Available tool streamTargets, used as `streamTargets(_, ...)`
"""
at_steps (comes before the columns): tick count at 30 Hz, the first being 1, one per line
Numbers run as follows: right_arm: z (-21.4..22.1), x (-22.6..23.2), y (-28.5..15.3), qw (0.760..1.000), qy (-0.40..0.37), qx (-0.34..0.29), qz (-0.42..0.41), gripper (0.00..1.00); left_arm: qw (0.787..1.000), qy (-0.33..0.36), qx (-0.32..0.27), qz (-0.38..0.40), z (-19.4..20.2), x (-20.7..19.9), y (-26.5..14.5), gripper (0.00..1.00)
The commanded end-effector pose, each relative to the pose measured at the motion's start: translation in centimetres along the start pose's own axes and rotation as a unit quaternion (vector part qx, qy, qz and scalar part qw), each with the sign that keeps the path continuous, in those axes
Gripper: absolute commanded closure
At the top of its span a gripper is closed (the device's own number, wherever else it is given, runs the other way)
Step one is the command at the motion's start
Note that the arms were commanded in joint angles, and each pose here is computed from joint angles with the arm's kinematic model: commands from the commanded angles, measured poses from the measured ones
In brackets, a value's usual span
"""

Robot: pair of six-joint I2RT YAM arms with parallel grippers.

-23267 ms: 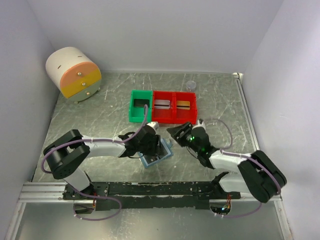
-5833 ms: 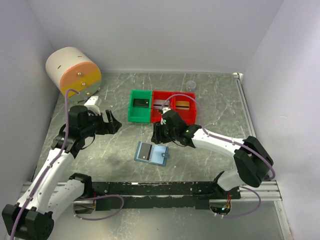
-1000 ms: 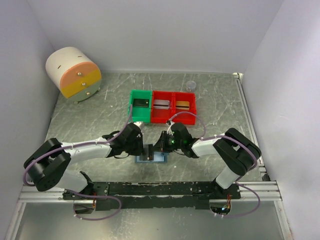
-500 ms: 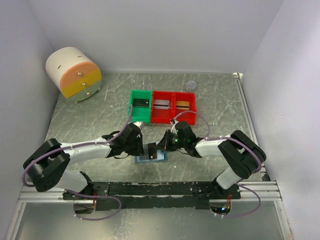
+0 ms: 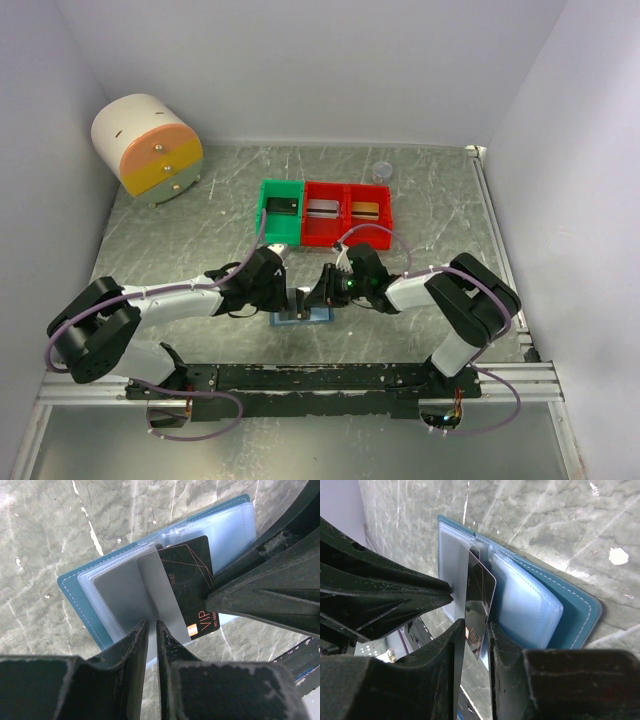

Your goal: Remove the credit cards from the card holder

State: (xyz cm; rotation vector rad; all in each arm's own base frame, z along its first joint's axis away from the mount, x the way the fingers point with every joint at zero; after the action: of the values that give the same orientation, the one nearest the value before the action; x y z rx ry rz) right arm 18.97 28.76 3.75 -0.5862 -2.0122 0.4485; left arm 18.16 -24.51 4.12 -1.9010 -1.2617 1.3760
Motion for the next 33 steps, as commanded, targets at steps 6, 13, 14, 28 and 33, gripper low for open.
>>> streamTargets(6, -0.36, 1.48, 0.16, 0.998, -0.005, -0.007, -0.056, 0.76, 1.0, 0.006, 0.013, -0.019, 1.08, 1.03, 0.22, 0.76)
streamTargets(13, -0.75, 0.89, 0.24, 0.998, 0.037, -0.04, -0.039, 0.84, 1.0, 0.006, 0.013, -0.018, 1.11, 1.0, 0.16, 0.76)
streamTargets(14, -0.83, 0.73, 0.23, 0.998, 0.042, -0.045, -0.033, 0.84, 1.0, 0.006, 0.013, -0.017, 1.14, 1.0, 0.13, 0.76)
streamTargets(28, -0.26, 0.82, 1.01, 0.996, 0.06, -0.044, -0.055, 0.83, 1.0, 0.008, 0.014, -0.026, 0.97, 1.08, -0.26, 0.76)
streamTargets(33, -0.35, 0.84, 0.66, 0.998, 0.03, -0.037, -0.049, 0.96, 1.0, 0.006, 0.013, -0.027, 1.12, 1.25, -0.37, 0.76)
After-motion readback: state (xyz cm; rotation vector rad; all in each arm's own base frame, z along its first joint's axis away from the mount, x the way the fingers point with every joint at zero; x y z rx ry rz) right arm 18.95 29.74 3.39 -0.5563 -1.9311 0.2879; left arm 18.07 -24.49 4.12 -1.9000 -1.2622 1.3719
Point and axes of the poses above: each gripper's point midway between its finger pads, its own y axis out along the fingers, its own x axis along the line the jaws close on, z = x × y, the point moved 2 cm from there along -y, back along the fingers, and after that the axes turned 14 degrees about -y, right-handed, at the moved point
